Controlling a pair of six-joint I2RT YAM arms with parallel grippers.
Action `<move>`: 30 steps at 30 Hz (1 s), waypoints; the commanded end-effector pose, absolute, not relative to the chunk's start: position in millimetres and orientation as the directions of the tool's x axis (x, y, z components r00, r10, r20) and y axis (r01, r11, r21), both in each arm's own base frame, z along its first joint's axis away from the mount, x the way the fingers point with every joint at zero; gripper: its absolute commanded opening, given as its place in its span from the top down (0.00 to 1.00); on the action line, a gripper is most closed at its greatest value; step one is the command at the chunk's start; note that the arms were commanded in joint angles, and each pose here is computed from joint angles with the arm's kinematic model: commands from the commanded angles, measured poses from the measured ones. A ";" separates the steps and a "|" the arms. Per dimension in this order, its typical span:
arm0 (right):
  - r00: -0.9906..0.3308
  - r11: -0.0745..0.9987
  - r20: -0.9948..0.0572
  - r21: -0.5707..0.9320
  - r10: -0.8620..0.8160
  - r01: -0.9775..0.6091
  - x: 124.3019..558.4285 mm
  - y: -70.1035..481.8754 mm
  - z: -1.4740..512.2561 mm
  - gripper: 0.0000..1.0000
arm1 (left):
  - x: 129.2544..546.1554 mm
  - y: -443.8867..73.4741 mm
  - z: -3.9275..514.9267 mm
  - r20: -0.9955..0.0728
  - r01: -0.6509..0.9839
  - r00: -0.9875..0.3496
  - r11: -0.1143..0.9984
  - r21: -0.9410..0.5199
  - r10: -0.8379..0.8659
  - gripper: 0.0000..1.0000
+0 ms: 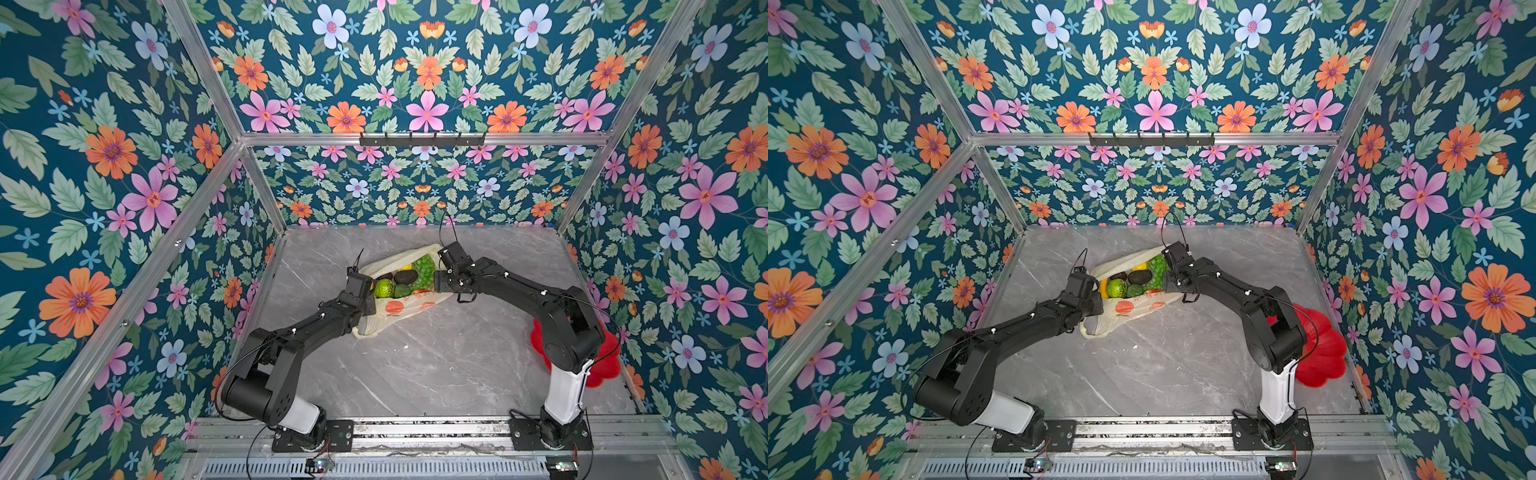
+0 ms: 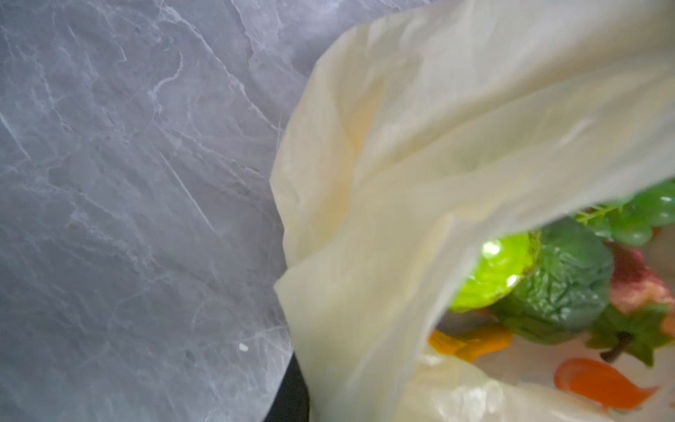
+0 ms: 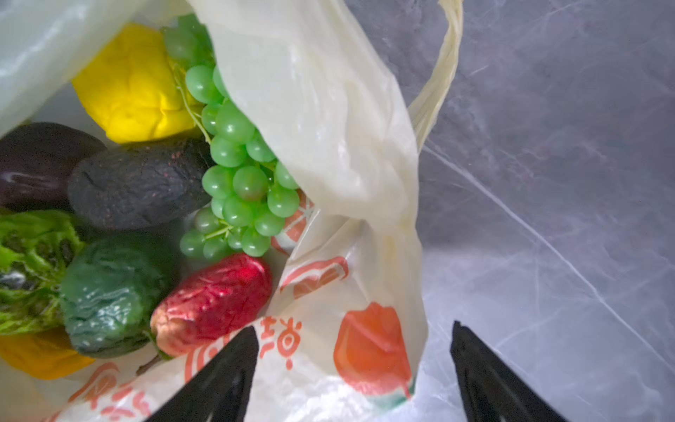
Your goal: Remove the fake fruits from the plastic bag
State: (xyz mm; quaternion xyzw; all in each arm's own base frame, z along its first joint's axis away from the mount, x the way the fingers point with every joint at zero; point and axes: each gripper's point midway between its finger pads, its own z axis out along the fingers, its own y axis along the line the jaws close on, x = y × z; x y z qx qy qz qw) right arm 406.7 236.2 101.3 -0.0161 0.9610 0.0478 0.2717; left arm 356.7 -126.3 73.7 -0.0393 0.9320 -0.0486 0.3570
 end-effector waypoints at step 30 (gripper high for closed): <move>-0.883 0.971 -0.425 0.040 -0.198 -0.237 351.1 300.4 37.8 0.29 | 355.5 -123.3 83.0 -0.720 -0.049 -0.678 0.986 -0.158 -0.149 0.83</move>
